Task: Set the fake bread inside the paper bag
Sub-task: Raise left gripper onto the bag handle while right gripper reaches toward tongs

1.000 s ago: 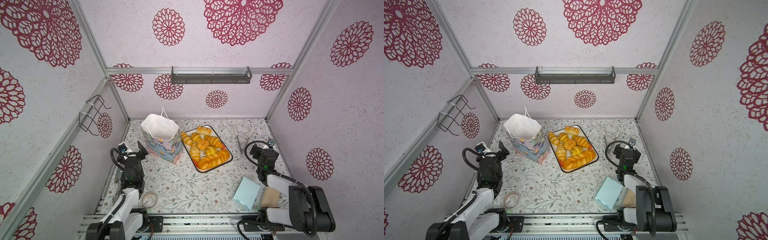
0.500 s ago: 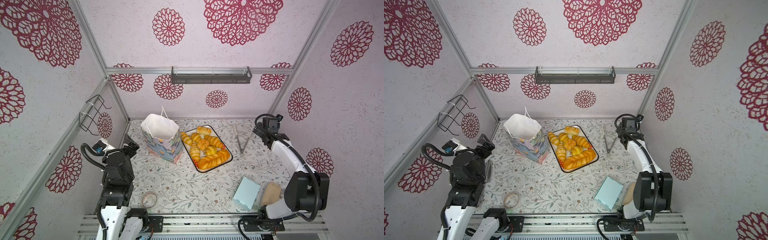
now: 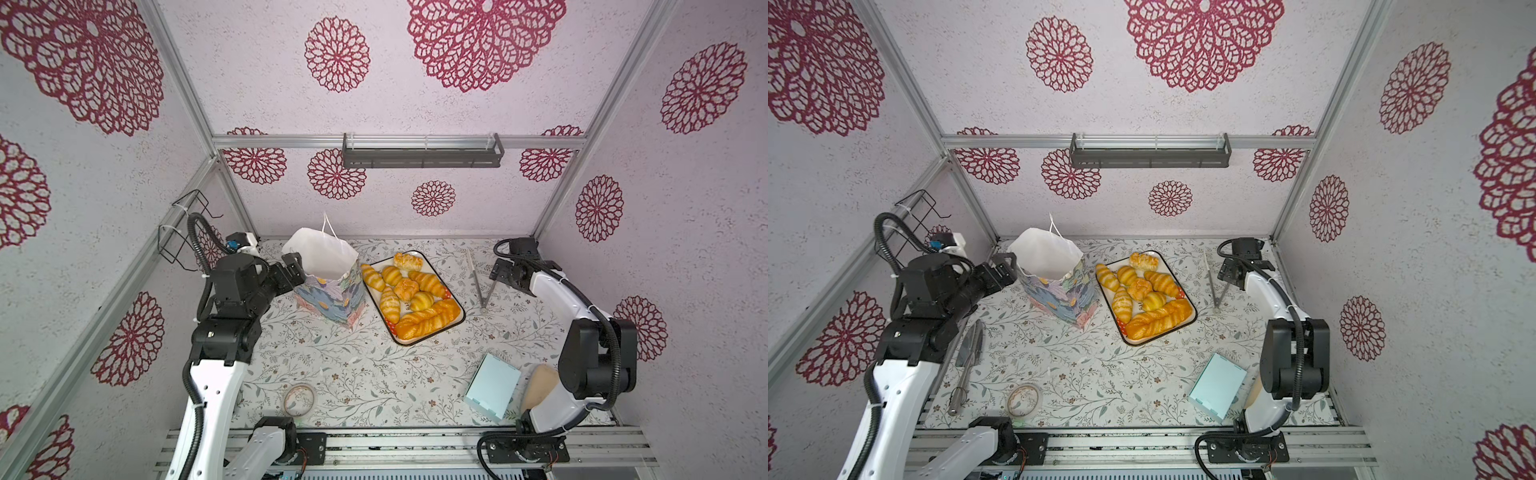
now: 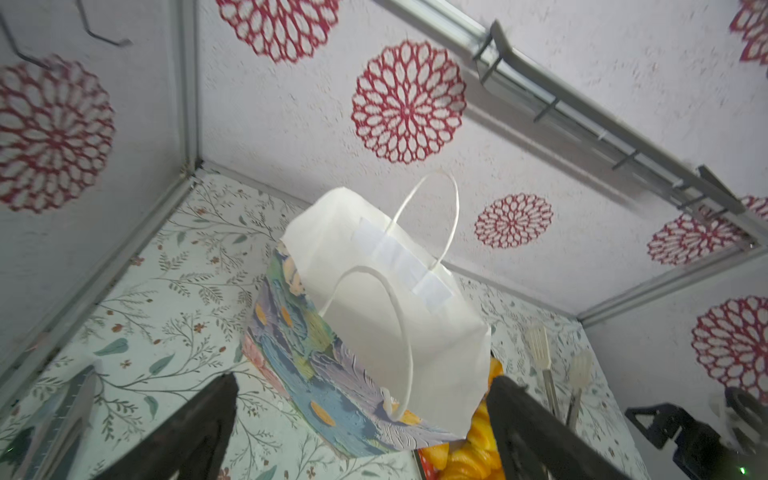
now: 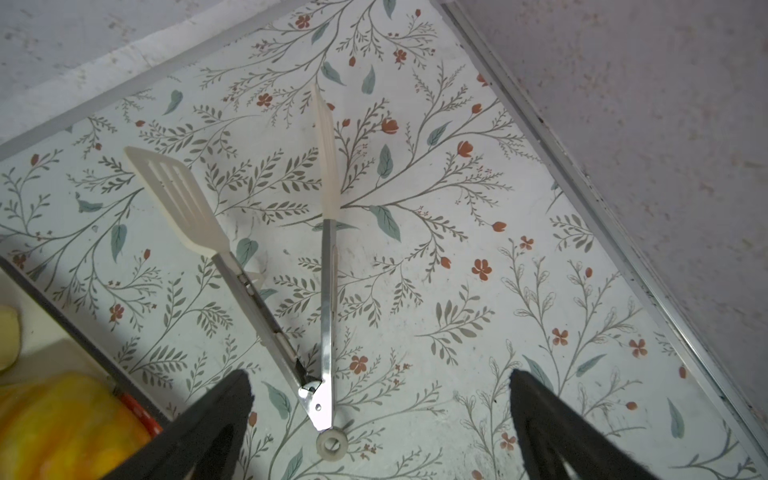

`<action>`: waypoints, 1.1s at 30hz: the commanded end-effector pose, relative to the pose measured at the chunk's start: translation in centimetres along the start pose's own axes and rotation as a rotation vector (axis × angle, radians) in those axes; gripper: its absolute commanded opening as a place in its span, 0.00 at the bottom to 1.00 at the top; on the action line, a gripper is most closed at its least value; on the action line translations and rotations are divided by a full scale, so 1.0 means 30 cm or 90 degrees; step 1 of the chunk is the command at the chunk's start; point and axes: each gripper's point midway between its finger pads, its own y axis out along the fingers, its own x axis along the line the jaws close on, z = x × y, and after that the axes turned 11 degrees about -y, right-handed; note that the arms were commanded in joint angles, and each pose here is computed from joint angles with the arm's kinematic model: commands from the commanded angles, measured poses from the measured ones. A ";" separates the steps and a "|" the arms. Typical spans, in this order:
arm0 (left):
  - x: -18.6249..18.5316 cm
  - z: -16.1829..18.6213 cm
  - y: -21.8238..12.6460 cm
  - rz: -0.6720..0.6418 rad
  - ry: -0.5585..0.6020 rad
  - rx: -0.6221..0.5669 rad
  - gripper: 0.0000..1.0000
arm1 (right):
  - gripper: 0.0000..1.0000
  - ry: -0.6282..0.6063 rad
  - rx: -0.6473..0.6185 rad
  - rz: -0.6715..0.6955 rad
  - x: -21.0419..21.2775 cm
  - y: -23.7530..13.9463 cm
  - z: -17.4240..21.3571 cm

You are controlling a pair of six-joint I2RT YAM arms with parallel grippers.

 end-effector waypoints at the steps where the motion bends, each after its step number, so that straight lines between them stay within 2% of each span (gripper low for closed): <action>1: -0.035 0.083 0.044 0.036 0.021 0.093 0.97 | 0.99 -0.031 -0.001 -0.013 0.038 -0.016 -0.004; 6: -0.015 0.089 0.108 0.021 0.034 0.100 1.00 | 0.99 -0.039 0.002 -0.016 0.043 -0.021 0.012; 8: -0.021 0.085 0.116 0.027 0.041 0.096 0.91 | 0.99 -0.041 0.004 -0.020 0.046 -0.020 0.022; 13: -0.023 0.080 0.116 0.031 0.052 0.089 0.57 | 0.99 -0.046 0.015 -0.013 0.041 -0.004 0.048; 20: -0.018 0.068 0.091 0.032 0.069 0.064 0.30 | 0.99 -0.058 0.040 -0.012 0.056 0.053 0.072; 26: 0.005 0.043 0.076 0.006 0.084 0.037 0.15 | 0.99 -0.079 0.058 -0.037 0.100 0.115 0.077; 33: 0.026 0.025 0.080 -0.017 0.091 0.022 0.14 | 0.99 -0.096 0.076 -0.046 0.132 0.179 0.072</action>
